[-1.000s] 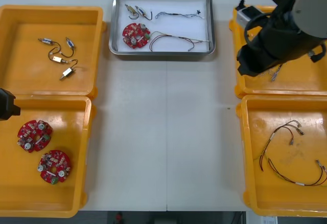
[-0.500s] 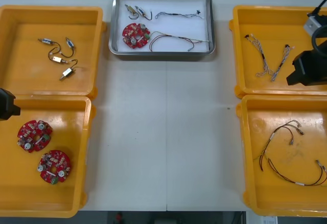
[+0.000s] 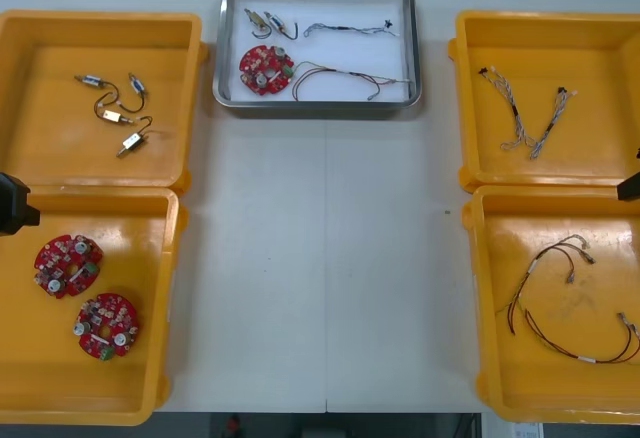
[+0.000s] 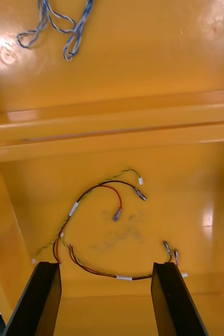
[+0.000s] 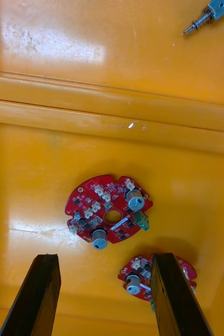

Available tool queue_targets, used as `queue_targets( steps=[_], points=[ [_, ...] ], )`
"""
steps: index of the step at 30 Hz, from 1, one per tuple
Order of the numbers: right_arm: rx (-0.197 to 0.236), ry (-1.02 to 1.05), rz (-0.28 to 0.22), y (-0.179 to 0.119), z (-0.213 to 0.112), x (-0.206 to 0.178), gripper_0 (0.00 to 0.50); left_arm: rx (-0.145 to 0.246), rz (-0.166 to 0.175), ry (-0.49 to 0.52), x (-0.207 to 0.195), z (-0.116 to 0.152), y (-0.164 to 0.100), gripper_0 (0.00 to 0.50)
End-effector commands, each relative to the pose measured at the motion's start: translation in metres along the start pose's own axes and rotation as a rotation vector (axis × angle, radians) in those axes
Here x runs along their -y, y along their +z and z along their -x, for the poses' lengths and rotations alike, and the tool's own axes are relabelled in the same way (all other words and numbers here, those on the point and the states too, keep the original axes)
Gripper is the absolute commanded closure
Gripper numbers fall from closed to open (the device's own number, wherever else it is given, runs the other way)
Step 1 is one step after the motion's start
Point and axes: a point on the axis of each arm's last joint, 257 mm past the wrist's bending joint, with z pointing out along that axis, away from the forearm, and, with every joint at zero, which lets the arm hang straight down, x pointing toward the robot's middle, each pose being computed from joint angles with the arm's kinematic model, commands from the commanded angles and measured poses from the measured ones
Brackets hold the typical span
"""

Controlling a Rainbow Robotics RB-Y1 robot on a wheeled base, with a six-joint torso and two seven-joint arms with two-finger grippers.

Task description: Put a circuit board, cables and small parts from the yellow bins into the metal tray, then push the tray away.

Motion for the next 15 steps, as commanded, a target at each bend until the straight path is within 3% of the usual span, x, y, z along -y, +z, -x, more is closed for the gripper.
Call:
queue_targets(
  steps=[1,15],
  points=[
    [0.024,0.014,-0.054,-0.008,-0.001,0.021,0.0,0.047,0.002,0.023,0.001,0.015,-0.011,0.0],
    [-0.001,0.012,-0.025,0.004,-0.011,0.014,0.0,0.047,0.002,0.023,0.001,0.015,-0.011,0.0]
  ],
)
